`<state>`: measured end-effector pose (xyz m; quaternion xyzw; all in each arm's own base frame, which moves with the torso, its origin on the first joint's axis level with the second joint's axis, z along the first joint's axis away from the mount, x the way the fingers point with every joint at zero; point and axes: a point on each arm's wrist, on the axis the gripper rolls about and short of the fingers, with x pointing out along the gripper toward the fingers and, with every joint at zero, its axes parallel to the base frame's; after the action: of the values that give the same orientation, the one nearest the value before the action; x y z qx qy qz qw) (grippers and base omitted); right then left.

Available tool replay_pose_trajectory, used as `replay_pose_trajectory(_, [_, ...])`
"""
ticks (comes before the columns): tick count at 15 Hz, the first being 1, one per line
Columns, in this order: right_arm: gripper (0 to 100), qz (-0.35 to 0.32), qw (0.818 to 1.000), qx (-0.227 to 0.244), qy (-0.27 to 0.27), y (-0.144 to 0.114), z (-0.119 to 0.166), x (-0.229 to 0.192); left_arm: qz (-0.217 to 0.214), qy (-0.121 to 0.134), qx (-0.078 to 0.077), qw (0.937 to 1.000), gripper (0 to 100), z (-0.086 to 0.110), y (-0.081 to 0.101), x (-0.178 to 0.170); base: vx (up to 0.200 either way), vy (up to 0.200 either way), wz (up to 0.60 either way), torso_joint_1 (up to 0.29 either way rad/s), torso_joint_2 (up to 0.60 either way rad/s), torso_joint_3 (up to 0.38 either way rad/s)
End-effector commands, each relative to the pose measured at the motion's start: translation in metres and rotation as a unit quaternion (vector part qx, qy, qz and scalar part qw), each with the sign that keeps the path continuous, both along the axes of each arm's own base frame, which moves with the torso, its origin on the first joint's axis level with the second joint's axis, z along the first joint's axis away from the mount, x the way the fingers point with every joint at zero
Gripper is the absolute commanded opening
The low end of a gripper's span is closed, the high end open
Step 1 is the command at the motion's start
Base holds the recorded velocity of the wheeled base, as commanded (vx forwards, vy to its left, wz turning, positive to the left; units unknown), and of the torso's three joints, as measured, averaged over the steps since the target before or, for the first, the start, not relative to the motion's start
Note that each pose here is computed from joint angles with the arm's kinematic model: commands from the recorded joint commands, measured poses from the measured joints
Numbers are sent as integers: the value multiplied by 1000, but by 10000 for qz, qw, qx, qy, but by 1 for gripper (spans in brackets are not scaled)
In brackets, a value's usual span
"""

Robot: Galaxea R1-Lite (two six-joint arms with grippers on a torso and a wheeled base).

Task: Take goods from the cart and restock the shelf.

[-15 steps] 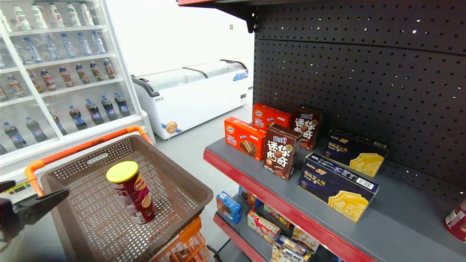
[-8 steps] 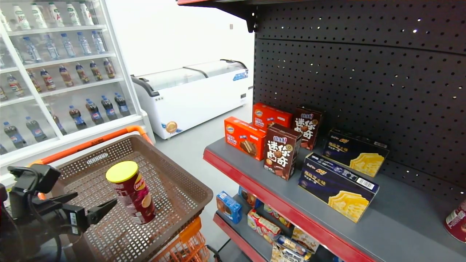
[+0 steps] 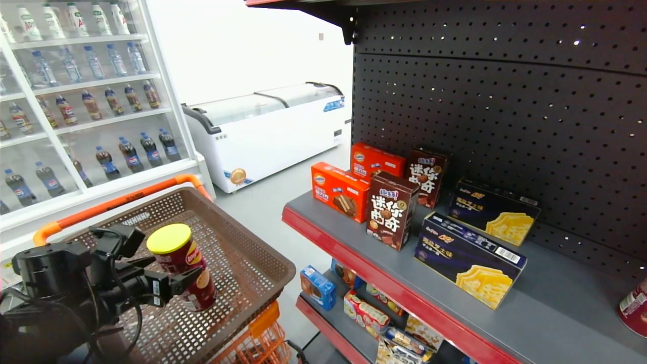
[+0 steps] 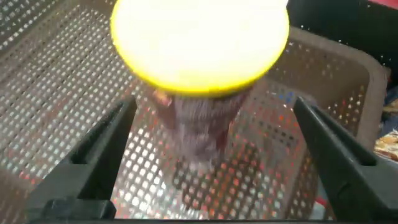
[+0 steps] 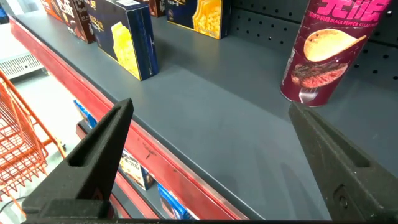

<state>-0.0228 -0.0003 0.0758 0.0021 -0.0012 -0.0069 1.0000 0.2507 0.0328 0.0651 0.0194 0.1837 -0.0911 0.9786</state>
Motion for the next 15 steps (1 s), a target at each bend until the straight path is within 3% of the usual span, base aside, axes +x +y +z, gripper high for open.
replay_pose_trajectory(1, [100, 0, 10000, 2, -4, 0, 0, 0, -77, 255, -7, 9996, 100, -27, -2, 12, 0, 0, 0, 0, 0, 0])
replay_pose_trajectory(6, [100, 0, 10000, 2, -4, 0, 0, 0, 174, 232, 158, 9995, 100, -41, -3, 36, 0, 0, 0, 0, 0, 0])
replay_pose_trajectory(9, [100, -8, 10000, 2, -4, 0, 0, 0, 101, 131, 128, 9998, 100, -46, -7, 47, 0, 0, 0, 0, 0, 0])
replay_pose_trajectory(10, [100, 0, 10000, 2, -4, 0, 0, 0, 64, 39, 137, 9999, 0, -46, -9, 52, 0, 0, 0, 0, 0, 0])
replay_pose_trajectory(13, [100, 0, 10000, 2, -4, 0, 0, 0, 0, 125, 84, 9999, 0, -43, -16, 51, 0, 0, 0, 0, 0, 0])
replay_pose_trajectory(15, [100, -8, 10000, 2, -4, 0, 0, 0, 161, -176, 118, 9996, 0, -17, -21, 47, 0, 0, 0, 0, 0, 0])
